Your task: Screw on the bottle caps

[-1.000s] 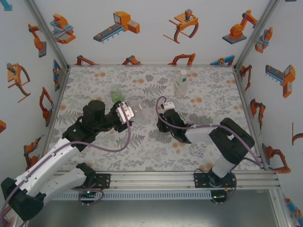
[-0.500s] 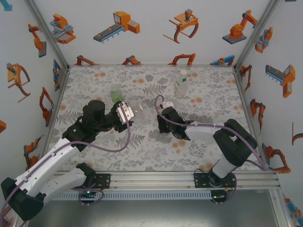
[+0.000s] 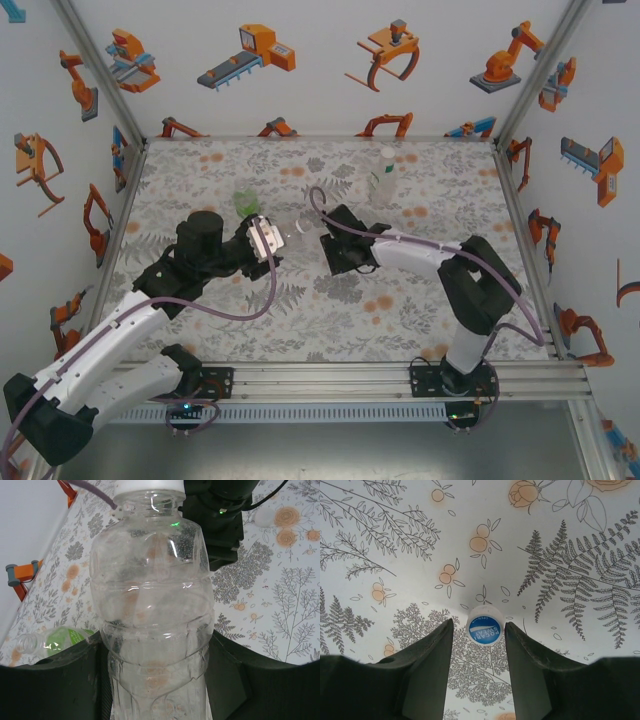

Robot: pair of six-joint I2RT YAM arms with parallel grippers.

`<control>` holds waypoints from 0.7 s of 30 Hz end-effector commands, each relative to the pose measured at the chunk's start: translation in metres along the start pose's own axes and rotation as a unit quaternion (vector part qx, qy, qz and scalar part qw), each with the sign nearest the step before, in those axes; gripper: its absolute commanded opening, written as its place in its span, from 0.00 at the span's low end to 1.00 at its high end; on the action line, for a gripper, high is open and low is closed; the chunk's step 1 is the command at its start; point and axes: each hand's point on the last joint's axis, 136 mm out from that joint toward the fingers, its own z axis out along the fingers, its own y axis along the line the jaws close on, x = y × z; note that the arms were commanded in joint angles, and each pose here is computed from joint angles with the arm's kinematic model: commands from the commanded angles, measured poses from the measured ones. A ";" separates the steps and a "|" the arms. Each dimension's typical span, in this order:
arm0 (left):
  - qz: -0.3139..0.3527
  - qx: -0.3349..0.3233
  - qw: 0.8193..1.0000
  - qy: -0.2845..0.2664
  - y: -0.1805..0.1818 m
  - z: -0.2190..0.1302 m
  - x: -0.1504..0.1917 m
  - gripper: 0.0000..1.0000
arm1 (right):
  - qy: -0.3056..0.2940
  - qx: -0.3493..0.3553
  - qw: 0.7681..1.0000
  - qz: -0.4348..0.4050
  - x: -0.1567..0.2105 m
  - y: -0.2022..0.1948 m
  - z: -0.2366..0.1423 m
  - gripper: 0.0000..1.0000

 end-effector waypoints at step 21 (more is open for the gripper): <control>-0.006 0.010 1.000 -0.013 -0.002 0.001 -0.005 0.00 | 0.105 0.003 0.994 -0.028 0.010 -0.005 0.013 0.43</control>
